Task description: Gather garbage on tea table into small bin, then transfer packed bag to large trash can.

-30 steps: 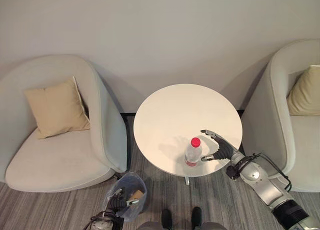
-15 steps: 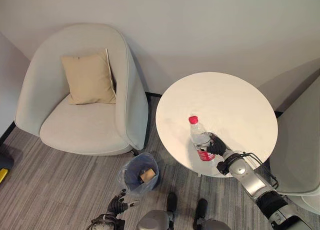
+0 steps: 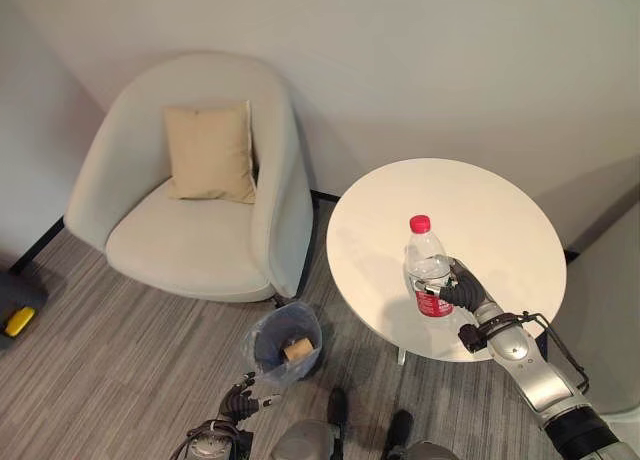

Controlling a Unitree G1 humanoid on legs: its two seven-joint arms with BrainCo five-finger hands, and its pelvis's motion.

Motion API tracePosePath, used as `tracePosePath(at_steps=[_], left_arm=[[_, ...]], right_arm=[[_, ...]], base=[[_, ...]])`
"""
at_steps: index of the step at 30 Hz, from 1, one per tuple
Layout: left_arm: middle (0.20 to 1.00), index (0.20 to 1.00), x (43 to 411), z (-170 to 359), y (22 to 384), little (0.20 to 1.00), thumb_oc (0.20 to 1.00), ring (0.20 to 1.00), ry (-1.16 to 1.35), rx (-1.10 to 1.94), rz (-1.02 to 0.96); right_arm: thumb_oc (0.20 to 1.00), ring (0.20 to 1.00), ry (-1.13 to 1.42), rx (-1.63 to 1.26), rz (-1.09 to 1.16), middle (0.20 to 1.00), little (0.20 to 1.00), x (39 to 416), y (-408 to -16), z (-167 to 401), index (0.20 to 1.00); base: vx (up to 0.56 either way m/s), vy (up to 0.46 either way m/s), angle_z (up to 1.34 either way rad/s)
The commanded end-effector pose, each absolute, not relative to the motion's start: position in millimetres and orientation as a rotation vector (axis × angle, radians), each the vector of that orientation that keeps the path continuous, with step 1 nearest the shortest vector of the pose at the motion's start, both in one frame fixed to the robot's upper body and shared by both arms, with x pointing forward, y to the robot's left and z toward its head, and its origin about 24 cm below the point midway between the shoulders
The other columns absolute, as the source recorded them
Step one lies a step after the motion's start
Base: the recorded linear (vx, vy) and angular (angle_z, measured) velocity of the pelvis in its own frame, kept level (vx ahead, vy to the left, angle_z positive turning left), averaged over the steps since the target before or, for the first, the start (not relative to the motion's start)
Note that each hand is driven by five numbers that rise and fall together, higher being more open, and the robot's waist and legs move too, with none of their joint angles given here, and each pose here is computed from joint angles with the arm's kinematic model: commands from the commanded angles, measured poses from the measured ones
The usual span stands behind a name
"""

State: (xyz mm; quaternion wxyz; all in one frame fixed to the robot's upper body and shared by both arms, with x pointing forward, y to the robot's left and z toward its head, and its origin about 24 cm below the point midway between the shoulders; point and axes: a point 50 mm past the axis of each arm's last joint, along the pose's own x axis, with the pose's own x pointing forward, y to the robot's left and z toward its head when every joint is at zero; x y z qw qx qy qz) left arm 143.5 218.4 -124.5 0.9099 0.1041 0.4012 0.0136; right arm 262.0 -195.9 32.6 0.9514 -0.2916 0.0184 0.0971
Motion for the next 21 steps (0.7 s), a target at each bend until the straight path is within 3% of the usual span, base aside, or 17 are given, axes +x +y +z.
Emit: tracePosePath(at_steps=[1,7,11,21], left_arm=[[1.000,1.000,157,-113,227,1.000,1.000,1.000,0.755,0.261,0.029],[1.000,1.000,153,-115,225,1.000,1.000,1.000,0.776,0.277,0.007],[1.000,1.000,158,-110,236,1.000,1.000,1.000,0.759,0.296,0.046],[1.000,1.000,169,-103,239,1.000,1.000,1.000,0.711,0.327,0.030]], right_arm=[[0.200,0.200,-0.144,-0.534,0.158,0.200,0.200,272,-188,65,0.200],[0.200,0.200,-0.117,-0.544,0.106,0.200,0.200,272,-195,62,0.200],[0.200,0.200,-0.140,-0.507,0.137,0.200,0.200,277,-178,63,0.200],[0.200,0.200,-0.139,-0.598,0.322,0.200,0.200,280,-154,59,0.200]], base=[[0.07,0.083,0.93],[0.16,0.259,1.13],[0.11,0.294,0.12],[-0.02,-0.017,0.44]])
